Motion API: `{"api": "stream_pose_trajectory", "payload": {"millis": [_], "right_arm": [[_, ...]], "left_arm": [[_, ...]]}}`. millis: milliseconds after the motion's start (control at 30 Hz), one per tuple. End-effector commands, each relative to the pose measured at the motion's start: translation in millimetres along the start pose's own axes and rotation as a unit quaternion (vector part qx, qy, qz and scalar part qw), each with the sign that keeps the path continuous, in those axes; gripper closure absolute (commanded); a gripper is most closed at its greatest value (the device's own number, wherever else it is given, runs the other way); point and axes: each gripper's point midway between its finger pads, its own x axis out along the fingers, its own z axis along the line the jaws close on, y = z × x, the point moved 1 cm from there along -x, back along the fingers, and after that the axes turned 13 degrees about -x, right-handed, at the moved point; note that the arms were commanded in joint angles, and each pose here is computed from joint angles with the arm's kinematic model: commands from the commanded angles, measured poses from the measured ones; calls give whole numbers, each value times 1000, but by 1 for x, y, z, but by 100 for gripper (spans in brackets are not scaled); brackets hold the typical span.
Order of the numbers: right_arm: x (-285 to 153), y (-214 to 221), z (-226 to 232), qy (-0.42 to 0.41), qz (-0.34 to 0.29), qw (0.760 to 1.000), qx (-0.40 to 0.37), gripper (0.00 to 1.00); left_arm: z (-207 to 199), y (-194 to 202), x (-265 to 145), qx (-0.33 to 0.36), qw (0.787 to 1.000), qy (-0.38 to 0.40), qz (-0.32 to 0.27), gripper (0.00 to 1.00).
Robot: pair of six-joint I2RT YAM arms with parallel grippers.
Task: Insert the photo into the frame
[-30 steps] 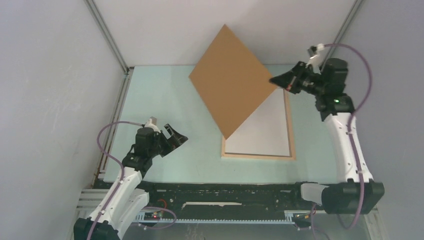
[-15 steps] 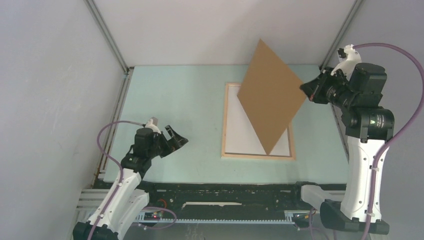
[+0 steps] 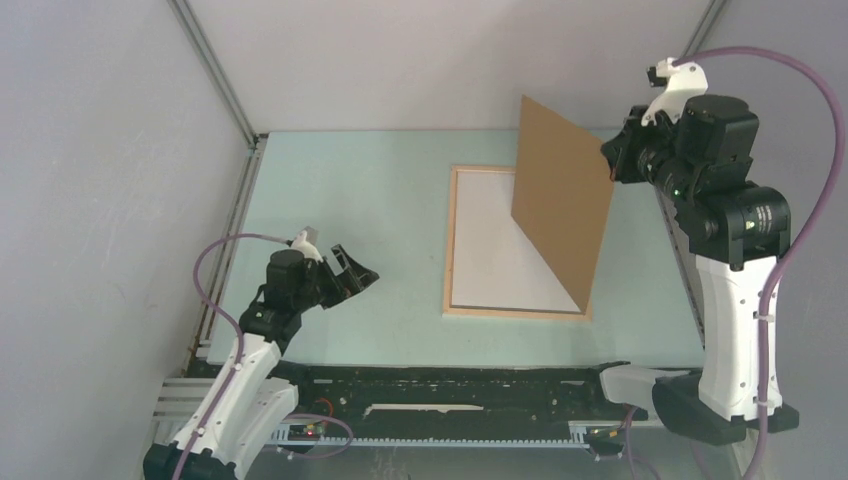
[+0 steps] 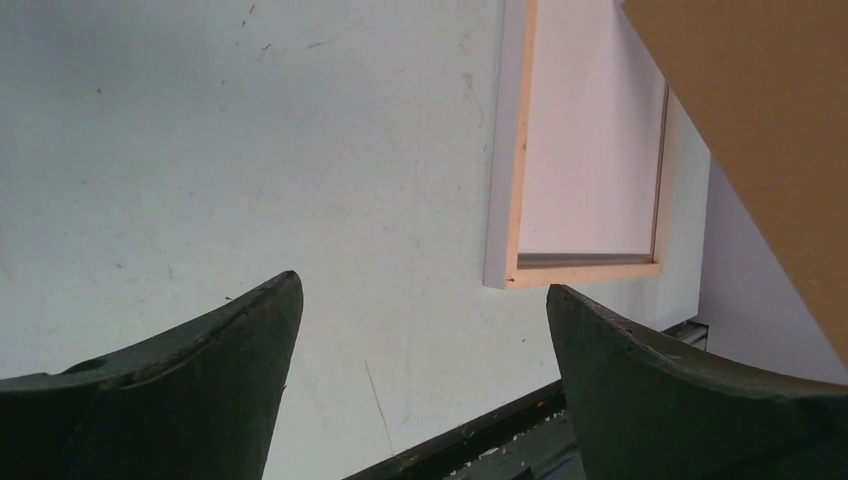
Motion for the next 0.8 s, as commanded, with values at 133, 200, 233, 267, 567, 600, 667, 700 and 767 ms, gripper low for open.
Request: {"api": "stream_pose_trajectory", "payload": {"millis": [133, 200, 233, 267, 567, 600, 667, 700, 767], "right_arm": [[-19, -81, -8, 51, -121, 981, -140, 100], [-15, -82, -3, 58, -118, 969, -209, 100], [-12, -82, 3, 48, -118, 960, -247, 100], [-10, -83, 8, 44, -123, 952, -278, 100], [39, -92, 44, 56, -105, 885, -449, 100], [45, -92, 45, 64, -98, 880, -460, 100], [54, -93, 46, 71, -91, 872, -475, 100], [57, -93, 47, 71, -88, 869, -482, 100], [63, -88, 51, 62, -82, 862, -496, 100]], "left_arm": [[-35, -14, -11, 30, 998, 45, -12, 0], [-33, -14, -10, 30, 999, 42, -11, 0], [-33, -14, -9, 30, 999, 42, -10, 0], [-32, -13, -9, 29, 999, 41, -9, 0], [-35, -16, -8, 31, 999, 42, -10, 0], [-34, -15, -8, 31, 999, 40, -9, 0], [-33, -15, -8, 30, 999, 38, -8, 0], [-33, -14, -8, 31, 999, 38, -7, 0], [-33, -15, -8, 32, 999, 37, -7, 0]]}}
